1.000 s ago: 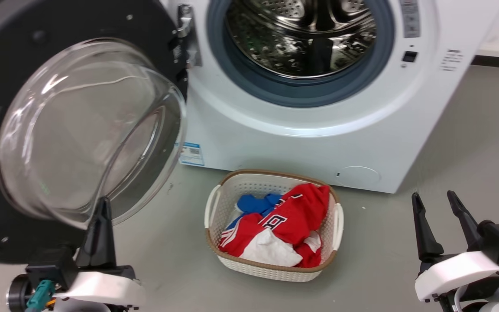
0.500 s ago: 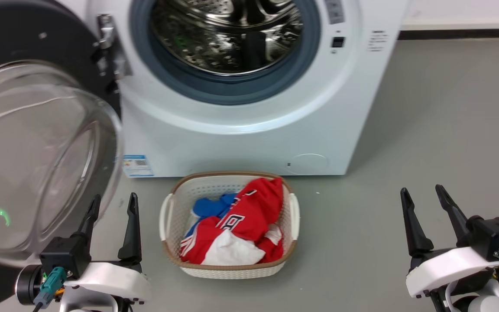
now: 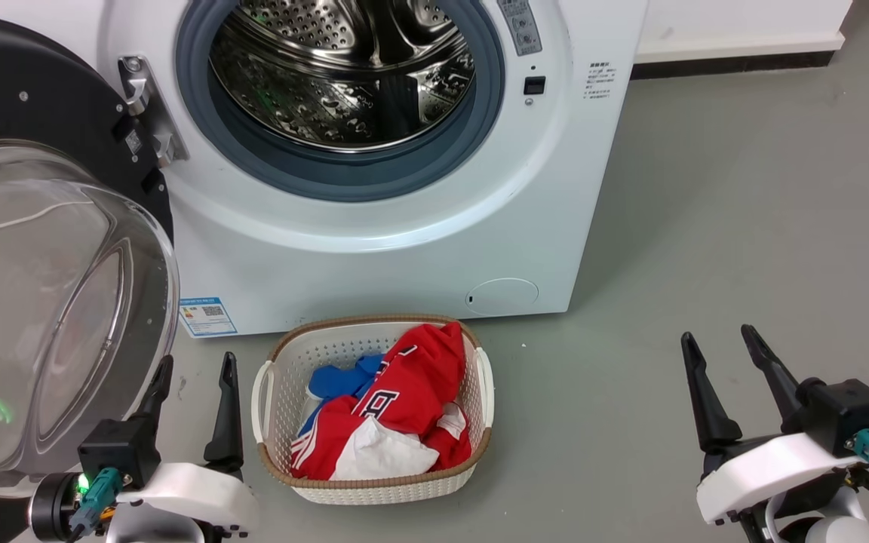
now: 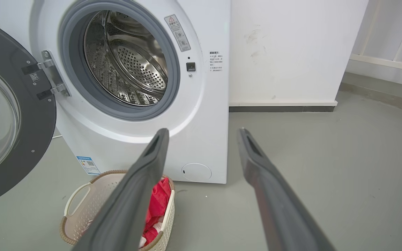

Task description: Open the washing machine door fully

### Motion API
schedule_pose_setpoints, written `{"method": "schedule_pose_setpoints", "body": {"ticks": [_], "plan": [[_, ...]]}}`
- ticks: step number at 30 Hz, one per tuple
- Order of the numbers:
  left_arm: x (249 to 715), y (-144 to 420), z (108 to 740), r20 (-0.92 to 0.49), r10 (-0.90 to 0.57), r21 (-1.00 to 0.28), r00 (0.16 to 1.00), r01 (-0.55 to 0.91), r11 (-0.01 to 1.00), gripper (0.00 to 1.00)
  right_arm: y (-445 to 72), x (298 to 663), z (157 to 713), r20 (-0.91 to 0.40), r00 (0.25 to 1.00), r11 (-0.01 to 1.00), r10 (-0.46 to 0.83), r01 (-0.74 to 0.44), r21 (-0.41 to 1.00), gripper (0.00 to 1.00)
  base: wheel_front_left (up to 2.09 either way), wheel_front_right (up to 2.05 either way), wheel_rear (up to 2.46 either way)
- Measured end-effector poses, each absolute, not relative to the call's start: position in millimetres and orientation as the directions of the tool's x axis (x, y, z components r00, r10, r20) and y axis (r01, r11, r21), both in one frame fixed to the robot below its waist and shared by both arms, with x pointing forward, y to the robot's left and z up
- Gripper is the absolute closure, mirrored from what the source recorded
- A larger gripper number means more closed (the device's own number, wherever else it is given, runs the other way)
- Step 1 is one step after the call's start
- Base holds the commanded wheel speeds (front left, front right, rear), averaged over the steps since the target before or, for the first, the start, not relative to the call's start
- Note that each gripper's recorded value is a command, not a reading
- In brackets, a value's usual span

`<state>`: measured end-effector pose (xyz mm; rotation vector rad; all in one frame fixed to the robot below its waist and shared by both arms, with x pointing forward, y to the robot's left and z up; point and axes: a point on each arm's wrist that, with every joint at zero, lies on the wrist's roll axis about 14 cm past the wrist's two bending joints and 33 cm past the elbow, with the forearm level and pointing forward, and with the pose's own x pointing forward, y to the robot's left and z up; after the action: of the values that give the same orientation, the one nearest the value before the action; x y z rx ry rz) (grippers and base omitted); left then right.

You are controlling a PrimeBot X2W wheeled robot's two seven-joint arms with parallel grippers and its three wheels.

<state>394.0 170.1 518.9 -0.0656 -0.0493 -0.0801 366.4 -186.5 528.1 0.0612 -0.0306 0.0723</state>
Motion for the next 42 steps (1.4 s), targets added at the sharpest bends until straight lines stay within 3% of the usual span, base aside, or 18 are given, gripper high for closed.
{"method": "schedule_pose_setpoints", "body": {"ticks": [31, 32, 42], "plan": [[391.4, 171.0, 511.5, 0.037, -0.08, -0.032, 0.996, 0.081, 0.996, 0.0, -187.3, 358.0, 527.6, 0.026, 0.997, 0.996, 0.066, -0.068, 0.055, 0.0, 0.0, 0.0, 0.0], [391.4, 171.3, 511.6, 0.037, -0.079, -0.032, 0.996, 0.08, 0.996, 1.0, -187.1, 358.1, 527.3, 0.025, 0.997, 0.996, 0.067, -0.068, 0.056, 1.0, 0.0, 0.0, 0.0], [384.9, 174.0, 489.2, -0.056, -0.052, -0.186, 0.997, 0.041, 0.982, 1.0, -187.9, 354.2, 509.8, -0.023, 0.998, 0.976, 0.058, -0.052, 0.21, 1.0, 0.0, 0.0, 0.0]]}}
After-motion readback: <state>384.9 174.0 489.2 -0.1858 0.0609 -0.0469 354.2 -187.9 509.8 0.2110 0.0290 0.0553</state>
